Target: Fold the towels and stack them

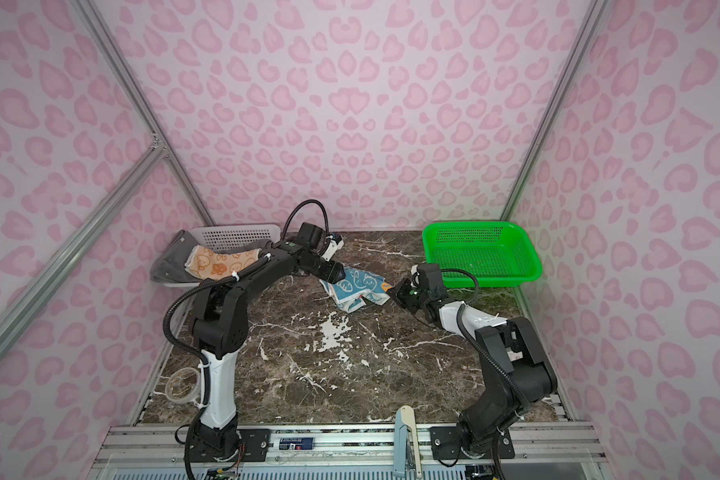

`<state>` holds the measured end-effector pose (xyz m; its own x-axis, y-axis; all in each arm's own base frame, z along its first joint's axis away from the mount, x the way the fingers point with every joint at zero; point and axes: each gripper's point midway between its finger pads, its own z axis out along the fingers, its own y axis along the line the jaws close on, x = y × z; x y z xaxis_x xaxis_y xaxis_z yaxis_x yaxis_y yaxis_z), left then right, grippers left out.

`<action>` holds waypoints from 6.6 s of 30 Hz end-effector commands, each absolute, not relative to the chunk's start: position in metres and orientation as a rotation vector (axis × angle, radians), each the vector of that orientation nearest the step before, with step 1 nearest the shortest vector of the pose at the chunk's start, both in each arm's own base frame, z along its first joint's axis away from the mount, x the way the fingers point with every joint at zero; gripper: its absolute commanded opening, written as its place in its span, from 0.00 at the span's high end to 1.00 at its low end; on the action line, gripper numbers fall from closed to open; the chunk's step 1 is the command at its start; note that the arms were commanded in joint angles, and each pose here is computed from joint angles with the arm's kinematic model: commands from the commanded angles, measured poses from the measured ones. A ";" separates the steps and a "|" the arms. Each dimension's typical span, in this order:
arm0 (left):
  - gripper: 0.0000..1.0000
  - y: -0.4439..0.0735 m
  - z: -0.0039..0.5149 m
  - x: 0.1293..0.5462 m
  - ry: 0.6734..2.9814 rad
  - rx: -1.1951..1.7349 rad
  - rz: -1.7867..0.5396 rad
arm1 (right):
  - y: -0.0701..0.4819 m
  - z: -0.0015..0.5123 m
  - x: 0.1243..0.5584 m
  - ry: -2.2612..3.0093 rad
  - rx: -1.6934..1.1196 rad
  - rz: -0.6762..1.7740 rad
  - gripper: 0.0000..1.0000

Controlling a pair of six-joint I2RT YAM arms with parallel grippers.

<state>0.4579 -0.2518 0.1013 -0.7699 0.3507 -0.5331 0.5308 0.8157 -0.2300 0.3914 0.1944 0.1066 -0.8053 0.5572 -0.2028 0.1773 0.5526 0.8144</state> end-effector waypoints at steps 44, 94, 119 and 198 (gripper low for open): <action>0.75 -0.276 0.068 0.411 2.536 -0.179 -1.100 | 0.190 0.102 0.396 2.325 0.584 1.154 1.00; 0.96 -0.257 0.334 0.339 2.032 0.382 -1.214 | 0.175 0.273 0.333 2.178 -0.034 0.932 1.00; 0.96 -0.199 0.405 0.372 1.850 0.170 -0.948 | 0.154 0.365 0.369 1.922 0.081 0.846 1.00; 0.45 -0.168 0.092 0.356 2.743 0.059 -0.726 | 0.165 0.075 0.331 2.664 -0.019 0.544 0.55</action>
<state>0.3468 -0.1778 0.0805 -0.9653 -0.0252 -0.2600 0.1213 0.8384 -0.5314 0.3241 0.1714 0.0813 -0.9127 0.1286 -0.3878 -0.0642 0.8922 0.4470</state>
